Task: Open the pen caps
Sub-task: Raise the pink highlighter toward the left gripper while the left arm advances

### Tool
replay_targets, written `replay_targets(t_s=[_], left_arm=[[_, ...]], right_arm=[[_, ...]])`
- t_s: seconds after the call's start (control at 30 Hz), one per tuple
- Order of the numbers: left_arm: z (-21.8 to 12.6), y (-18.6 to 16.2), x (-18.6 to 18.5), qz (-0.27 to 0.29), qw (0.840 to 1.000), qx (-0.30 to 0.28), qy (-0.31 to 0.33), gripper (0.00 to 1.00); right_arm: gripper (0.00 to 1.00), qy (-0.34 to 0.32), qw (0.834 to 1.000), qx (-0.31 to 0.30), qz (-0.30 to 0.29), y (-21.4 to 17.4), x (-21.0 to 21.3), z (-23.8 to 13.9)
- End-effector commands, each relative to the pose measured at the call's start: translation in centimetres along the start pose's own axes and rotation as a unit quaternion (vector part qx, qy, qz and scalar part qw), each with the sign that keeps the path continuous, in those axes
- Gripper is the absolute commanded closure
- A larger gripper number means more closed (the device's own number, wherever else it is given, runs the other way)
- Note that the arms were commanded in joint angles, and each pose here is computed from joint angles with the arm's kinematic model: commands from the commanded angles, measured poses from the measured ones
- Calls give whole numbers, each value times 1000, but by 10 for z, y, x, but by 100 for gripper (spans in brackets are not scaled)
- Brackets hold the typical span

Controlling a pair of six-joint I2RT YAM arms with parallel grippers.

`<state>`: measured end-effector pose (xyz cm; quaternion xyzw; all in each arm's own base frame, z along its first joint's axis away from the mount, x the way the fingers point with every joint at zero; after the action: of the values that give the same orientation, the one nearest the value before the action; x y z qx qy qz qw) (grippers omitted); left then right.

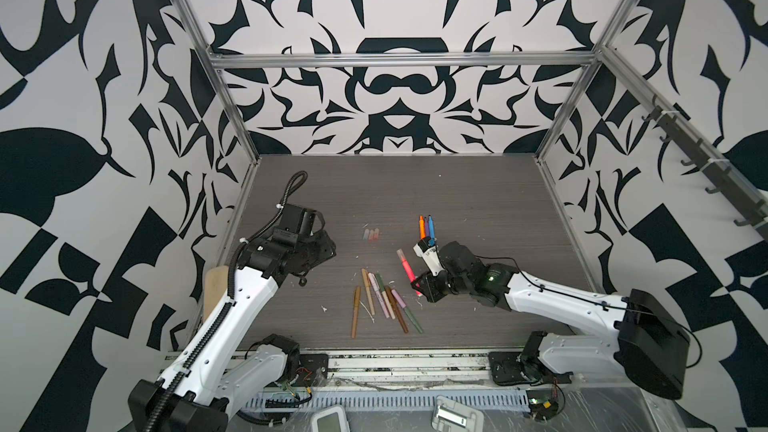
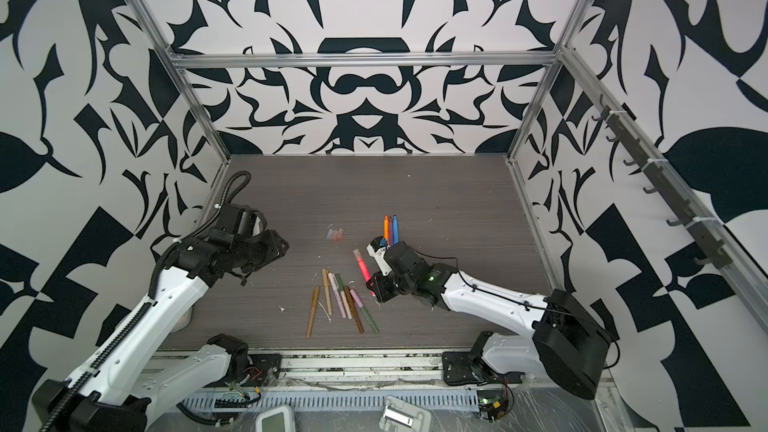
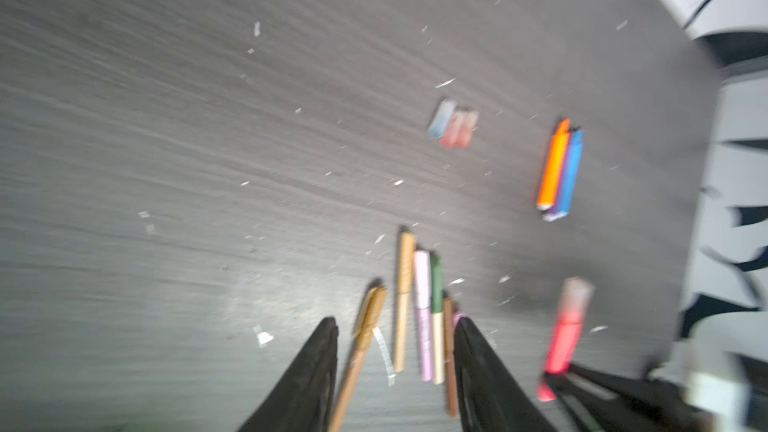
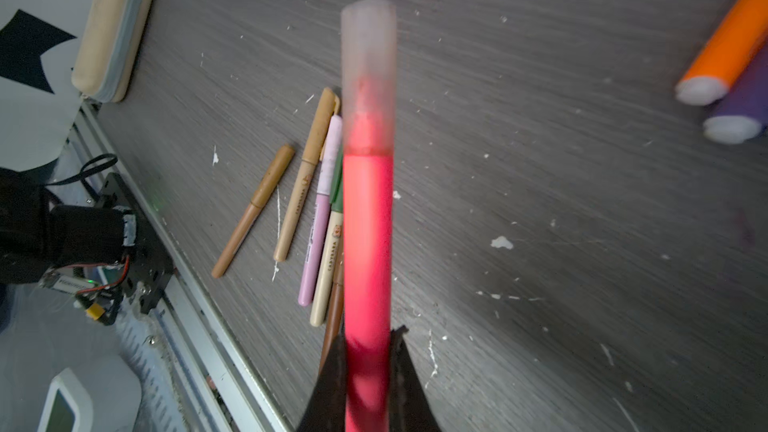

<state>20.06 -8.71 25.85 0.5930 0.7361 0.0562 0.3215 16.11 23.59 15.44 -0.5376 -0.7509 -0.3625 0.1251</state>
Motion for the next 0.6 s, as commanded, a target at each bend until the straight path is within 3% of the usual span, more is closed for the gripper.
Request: replay_targets(t_s=[0.0,0.2,0.57], left_arm=[[-5,3,-11,-61,996,-28,-66,50],[12,1,-19,-86,989,-14,-121,50],[26,31,-48,39,991,29,-129,49]], right_arm=[[100,50,999,14,-8,10,21,-4],[100,36,999,19,-9,19,27,-5],[100,-8,1000,-8,9,75,53,-5]])
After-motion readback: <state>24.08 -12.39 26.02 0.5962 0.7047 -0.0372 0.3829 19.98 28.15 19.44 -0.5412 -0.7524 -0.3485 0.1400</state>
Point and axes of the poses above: each gripper's point midway between its finger pads, its own z axis out along the fingers, its own x axis along the line the jaws close on, y = z × x, the point moved 8 cm from there along -z, back along the fingers, and after that the axes turned 10 degrees about z, right-handed, at the moved point
